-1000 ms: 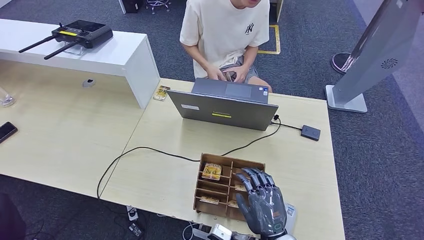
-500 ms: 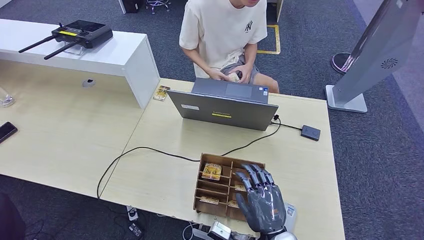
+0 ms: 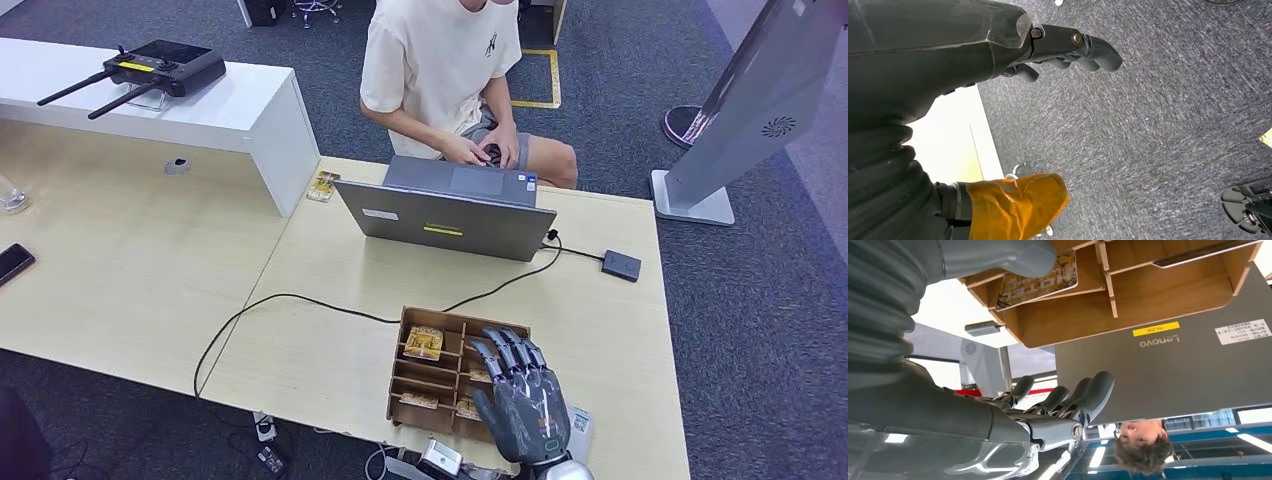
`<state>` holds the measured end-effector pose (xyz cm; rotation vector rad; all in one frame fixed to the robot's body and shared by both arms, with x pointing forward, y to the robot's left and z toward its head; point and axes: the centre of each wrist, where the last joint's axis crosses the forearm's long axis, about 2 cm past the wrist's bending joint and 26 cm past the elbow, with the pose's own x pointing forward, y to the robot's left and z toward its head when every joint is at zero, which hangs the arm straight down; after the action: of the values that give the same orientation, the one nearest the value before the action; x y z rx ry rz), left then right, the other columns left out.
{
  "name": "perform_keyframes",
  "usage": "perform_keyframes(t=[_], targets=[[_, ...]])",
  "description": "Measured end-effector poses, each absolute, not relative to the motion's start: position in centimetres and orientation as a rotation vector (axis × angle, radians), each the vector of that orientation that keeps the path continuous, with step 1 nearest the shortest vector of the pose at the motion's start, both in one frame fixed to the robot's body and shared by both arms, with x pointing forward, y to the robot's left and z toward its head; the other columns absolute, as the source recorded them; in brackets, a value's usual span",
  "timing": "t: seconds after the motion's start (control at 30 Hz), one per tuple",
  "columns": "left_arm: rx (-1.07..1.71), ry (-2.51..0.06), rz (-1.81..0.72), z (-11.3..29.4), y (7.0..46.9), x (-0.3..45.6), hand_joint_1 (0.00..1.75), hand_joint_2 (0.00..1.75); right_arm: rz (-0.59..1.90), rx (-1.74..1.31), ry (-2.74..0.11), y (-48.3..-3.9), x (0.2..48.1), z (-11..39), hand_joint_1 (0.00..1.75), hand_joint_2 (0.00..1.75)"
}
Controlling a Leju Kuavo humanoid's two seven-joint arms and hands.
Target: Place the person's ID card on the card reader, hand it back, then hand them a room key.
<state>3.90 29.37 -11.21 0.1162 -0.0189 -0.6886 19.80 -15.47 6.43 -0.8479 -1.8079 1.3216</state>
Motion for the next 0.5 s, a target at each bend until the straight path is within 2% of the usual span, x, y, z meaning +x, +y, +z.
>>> perform_keyframes(t=[0.37,0.47,0.5], targets=[[0.116,-0.019,-0.690,-11.21,29.37,3.89,0.00,1.75,1.342,-0.866,-1.762,-15.75,20.00,5.77,0.59,1.75],[0.116,-0.019,-0.690,-11.21,29.37,3.89,0.00,1.75,1.342,-0.868,-1.755,-15.75,20.08,5.66,0.74,1.75],[0.116,-0.019,-0.690,-11.21,29.37,3.89,0.00,1.75,1.343,-0.868,-1.753,-15.76,20.11,5.63,0.90,1.75]])
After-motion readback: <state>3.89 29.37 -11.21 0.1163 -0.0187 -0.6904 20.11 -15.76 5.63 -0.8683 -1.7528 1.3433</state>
